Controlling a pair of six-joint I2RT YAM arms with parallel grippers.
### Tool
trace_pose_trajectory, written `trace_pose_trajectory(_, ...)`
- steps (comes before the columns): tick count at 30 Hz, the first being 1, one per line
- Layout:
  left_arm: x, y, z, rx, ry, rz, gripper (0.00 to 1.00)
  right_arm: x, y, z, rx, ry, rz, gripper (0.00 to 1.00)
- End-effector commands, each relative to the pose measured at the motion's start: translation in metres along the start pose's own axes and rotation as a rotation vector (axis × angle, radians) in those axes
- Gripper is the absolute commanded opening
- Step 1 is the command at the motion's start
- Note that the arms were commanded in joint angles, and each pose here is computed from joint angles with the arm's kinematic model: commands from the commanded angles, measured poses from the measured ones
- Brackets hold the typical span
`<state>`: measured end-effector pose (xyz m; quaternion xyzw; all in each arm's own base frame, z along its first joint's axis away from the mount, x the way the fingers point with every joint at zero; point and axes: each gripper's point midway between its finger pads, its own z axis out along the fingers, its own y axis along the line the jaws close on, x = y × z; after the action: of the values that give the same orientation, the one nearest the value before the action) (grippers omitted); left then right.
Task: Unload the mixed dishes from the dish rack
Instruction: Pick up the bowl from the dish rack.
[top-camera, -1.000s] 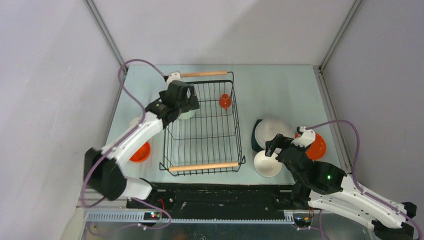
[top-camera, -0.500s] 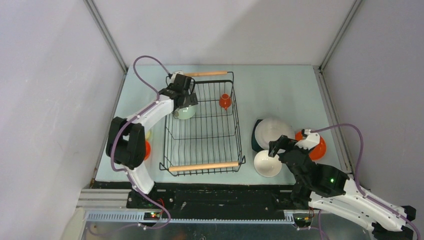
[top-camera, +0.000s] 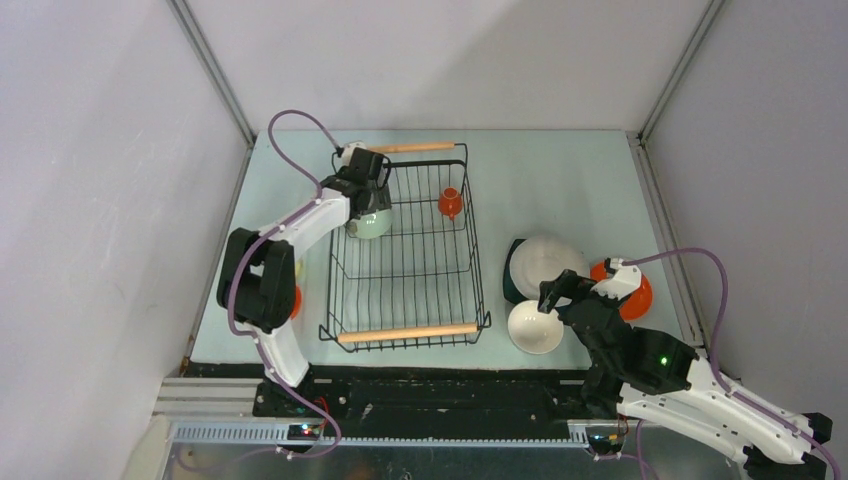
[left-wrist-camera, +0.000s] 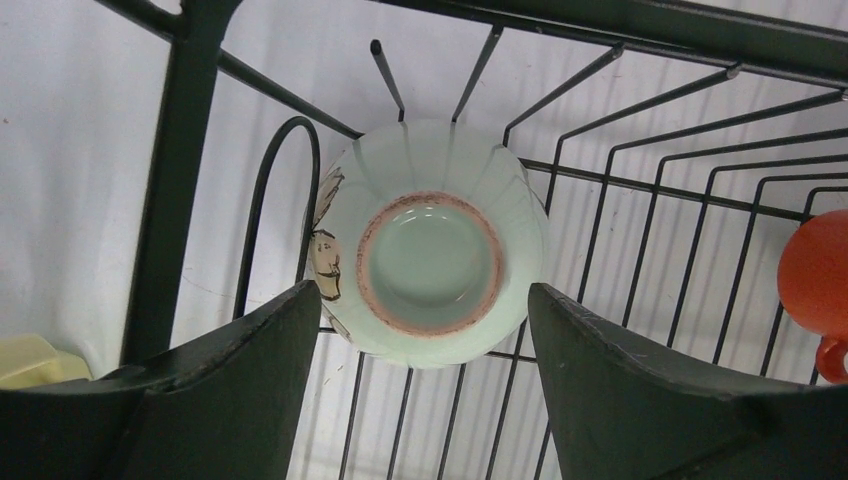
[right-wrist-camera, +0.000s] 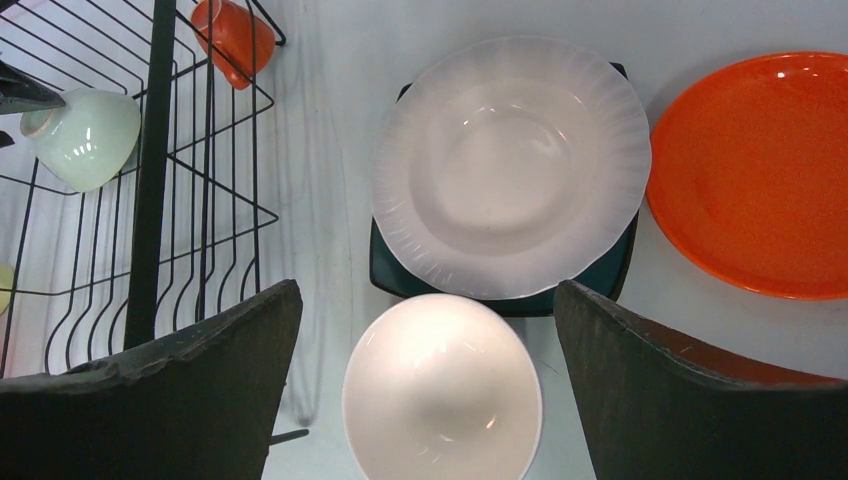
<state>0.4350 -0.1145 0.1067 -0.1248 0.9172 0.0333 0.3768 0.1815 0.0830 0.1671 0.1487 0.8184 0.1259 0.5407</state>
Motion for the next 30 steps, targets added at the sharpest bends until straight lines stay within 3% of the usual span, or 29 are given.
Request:
trace_pose_trajectory(1, -0.014, 0.0, 0.007, -0.016, -0.033, -0.005, 0.8, -0.006, -0.003, 0.001, 0.02, -0.035, 0.019, 0.99)
trace_pose_trajectory(20, -0.005, -0.001, 0.018, -0.005, -0.001, -0.008, 0.52, -0.005, -0.004, 0.003, 0.027, -0.035, 0.016, 1.0)
trace_pose_trajectory(26, -0.01, -0.002, 0.015, 0.0, -0.011, -0.005, 0.36, -0.006, -0.004, 0.003, 0.027, -0.037, 0.023, 1.0)
trace_pose_trajectory(30, -0.013, 0.001, 0.007, 0.003, -0.023, -0.015, 0.15, -0.007, -0.005, 0.002, 0.025, -0.039, 0.029, 0.99)
